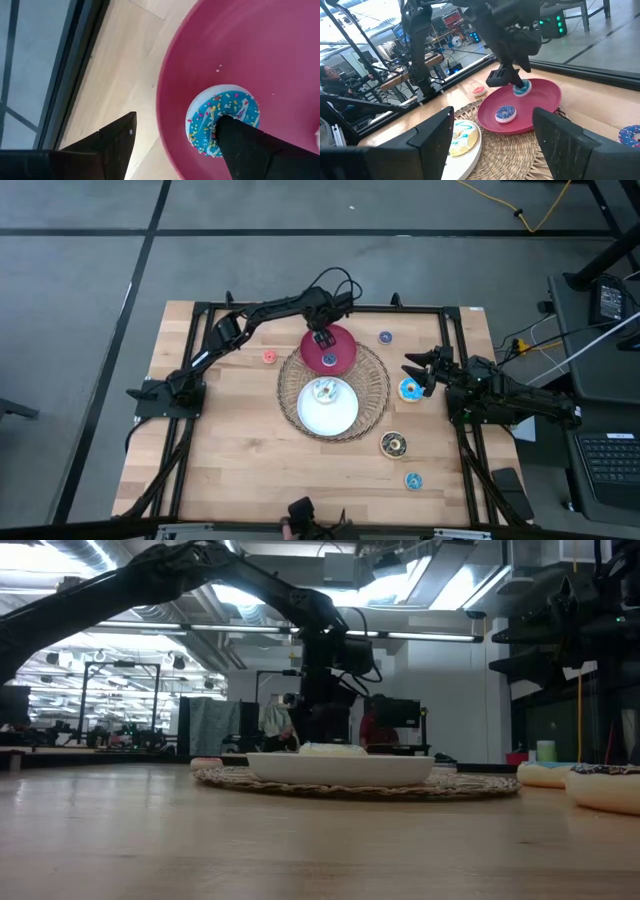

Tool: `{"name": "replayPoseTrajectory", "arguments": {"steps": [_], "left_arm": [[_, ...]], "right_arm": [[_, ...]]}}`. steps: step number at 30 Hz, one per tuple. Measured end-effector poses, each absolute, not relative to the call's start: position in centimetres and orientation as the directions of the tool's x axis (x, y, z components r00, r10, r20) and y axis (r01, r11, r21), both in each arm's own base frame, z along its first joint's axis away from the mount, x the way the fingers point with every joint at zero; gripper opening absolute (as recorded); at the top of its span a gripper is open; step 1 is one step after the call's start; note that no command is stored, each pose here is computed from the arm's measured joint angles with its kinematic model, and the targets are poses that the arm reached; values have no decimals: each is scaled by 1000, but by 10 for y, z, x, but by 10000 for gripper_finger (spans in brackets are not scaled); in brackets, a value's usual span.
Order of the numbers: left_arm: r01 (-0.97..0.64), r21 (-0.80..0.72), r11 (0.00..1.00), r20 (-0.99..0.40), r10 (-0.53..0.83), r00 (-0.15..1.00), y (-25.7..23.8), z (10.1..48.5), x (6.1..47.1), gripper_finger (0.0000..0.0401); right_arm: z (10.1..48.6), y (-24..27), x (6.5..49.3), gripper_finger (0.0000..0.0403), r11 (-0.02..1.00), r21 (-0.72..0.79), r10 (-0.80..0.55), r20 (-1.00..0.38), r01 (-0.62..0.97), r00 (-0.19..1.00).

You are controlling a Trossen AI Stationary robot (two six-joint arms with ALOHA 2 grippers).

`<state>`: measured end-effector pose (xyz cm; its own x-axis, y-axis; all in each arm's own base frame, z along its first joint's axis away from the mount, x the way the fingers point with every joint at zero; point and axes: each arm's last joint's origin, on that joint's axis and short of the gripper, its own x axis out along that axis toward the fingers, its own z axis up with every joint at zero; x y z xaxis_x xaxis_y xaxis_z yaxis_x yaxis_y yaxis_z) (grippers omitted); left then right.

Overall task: Pick & Place donuts
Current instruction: Put the small light blue donut on the red plate

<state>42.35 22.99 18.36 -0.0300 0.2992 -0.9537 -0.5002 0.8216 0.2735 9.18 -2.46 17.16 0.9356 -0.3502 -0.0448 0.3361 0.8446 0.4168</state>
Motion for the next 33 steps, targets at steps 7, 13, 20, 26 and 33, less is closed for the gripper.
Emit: {"name": "replayPoseTrajectory", "arguments": {"steps": [7,13,20,26,33], "left_arm": [[-509,263,820,-956,293,-22,245,183,416,260],[-503,205,839,-971,241,6,248,183,415,262],[-487,204,849,-972,235,1,240,183,418,262],[-466,206,861,-974,228,-8,230,191,421,260],[-428,176,886,-980,200,12,212,206,429,262]], "right_arm": [[172,-25,92,271,845,417,-350,-45,336,936],[172,-25,92,271,845,417,-350,-45,336,936],[172,-25,92,271,845,417,-350,-45,336,936],[172,-25,92,271,845,417,-350,-45,336,936],[172,-25,92,271,845,417,-350,-45,336,936]]}}
